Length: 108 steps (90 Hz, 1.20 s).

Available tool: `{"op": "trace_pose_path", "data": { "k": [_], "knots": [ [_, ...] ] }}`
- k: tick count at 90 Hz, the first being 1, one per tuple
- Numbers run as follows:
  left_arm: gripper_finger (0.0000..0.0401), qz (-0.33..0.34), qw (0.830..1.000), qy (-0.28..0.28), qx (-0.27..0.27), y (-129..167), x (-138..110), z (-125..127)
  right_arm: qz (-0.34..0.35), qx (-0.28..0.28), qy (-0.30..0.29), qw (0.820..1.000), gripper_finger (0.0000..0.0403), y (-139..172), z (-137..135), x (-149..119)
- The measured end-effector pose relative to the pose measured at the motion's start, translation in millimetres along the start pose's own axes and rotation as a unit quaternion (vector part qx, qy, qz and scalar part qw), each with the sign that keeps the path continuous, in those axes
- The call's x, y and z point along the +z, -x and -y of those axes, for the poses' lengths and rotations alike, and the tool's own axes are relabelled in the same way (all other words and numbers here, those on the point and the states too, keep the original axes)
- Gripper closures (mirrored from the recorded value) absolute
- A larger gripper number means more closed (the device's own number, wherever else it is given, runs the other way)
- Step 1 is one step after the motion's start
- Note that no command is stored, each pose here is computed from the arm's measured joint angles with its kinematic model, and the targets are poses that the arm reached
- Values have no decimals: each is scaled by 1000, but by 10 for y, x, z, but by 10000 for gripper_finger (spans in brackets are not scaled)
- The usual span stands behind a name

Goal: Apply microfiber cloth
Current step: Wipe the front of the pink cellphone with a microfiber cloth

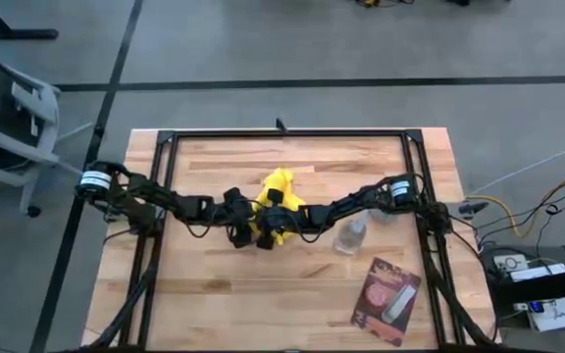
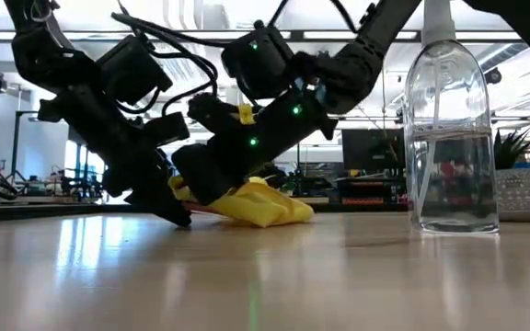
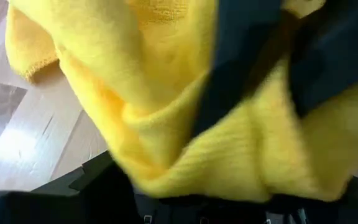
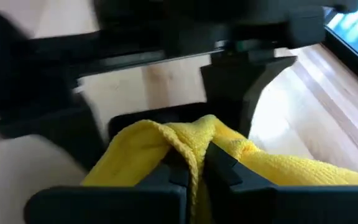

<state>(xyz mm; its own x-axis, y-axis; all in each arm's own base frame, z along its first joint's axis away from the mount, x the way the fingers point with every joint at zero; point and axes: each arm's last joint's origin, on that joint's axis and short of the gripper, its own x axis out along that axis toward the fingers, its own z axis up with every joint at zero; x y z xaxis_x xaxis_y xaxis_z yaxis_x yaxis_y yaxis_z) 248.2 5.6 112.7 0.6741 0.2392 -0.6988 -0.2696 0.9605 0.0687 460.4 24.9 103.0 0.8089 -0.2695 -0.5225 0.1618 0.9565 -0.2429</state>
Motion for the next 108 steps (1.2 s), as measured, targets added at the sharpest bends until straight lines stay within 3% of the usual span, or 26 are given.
{"op": "trace_pose_path", "data": {
  "k": [23,44,78,108],
  "knots": [
    [86,-8,1000,-5,3,1,-6,-2,-114,-63,63,990,403,219,-115,-107],
    [86,-10,1000,-9,6,2,-12,-6,-157,-117,76,978,403,297,-99,-183],
    [86,-10,1000,-7,8,3,-16,-7,-75,-150,30,985,403,63,144,-123],
    [86,-7,1000,-9,2,3,-9,-2,5,-110,3,994,403,-92,139,-32]
  ]
}}
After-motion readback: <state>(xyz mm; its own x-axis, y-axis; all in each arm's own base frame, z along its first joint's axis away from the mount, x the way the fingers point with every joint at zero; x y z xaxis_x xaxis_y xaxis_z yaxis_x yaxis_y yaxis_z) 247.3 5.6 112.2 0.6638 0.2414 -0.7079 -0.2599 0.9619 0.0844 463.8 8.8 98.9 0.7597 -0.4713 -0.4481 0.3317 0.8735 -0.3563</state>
